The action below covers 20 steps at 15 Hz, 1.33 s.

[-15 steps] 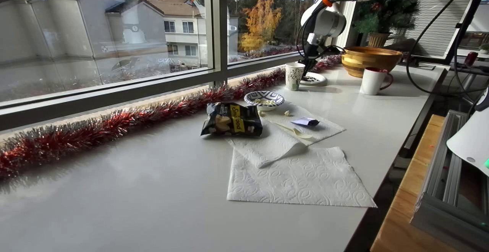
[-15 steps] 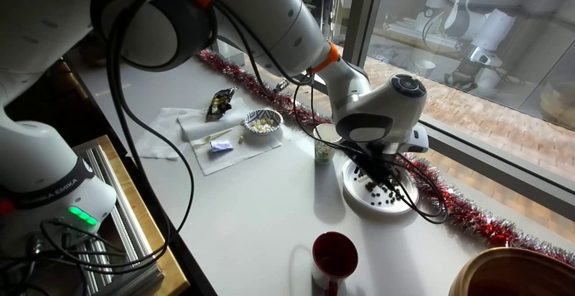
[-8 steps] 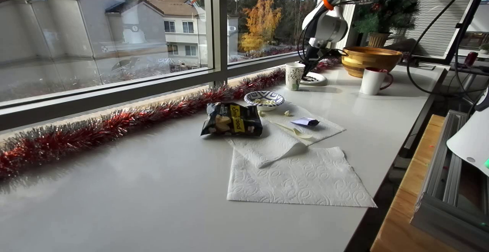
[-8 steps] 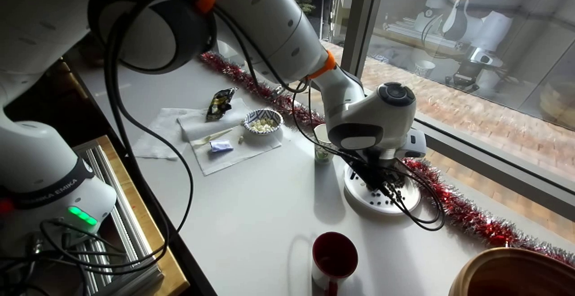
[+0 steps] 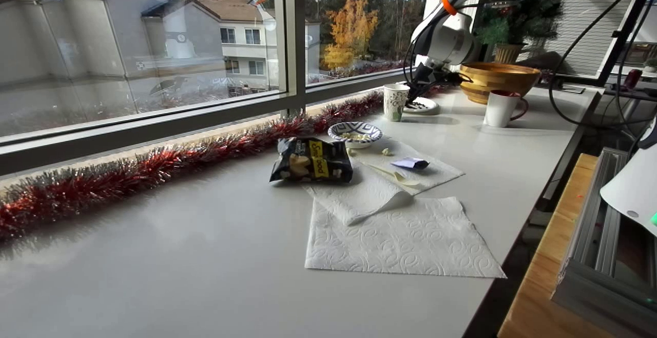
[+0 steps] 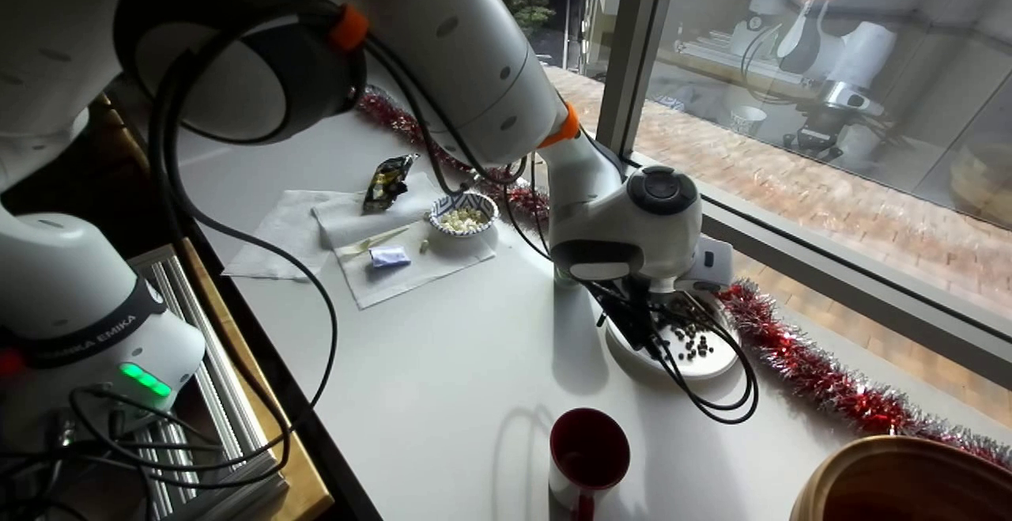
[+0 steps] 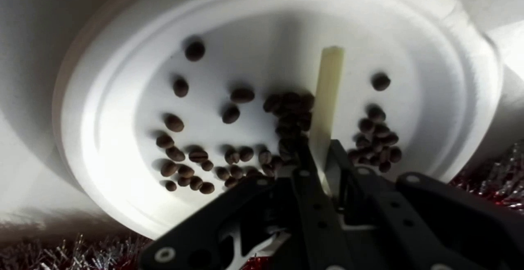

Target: Use the spoon to move the contents on the plate to the cup

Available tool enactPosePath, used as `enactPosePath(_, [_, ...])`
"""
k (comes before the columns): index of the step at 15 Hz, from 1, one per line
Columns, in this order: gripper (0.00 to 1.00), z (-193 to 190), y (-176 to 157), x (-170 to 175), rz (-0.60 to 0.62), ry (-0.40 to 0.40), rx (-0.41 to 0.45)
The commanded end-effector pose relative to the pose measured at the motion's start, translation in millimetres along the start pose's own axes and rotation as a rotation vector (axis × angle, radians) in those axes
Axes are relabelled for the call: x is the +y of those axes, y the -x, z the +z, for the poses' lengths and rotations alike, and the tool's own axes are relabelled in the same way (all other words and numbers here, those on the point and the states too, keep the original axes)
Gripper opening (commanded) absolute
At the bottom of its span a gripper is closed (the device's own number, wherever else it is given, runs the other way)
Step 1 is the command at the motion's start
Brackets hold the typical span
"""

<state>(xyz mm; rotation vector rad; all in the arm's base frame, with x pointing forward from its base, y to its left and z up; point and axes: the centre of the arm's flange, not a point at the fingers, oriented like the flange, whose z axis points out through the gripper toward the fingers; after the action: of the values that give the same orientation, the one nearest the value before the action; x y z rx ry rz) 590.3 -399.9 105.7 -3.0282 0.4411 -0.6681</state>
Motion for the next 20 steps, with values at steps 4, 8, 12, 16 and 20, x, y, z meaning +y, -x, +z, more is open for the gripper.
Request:
enactPosePath(4, [0.03, -50.7, 30.4, -8.2, 0.043, -0.002, 0.111])
enactPosePath(8, [0.03, -84.0, 37.8, -6.9, 0.054, 0.077, 0.1])
enactPosePath(12, [0.03, -126.2, 47.3, -5.8, 0.048, 0.169, 0.097])
enactPosePath(16, [0.03, -167.4, 65.5, -6.4, 0.039, 0.257, 0.085])
enactPosePath(20, [0.03, -200.2, 83.0, 0.9, 0.077, 0.285, 0.034])
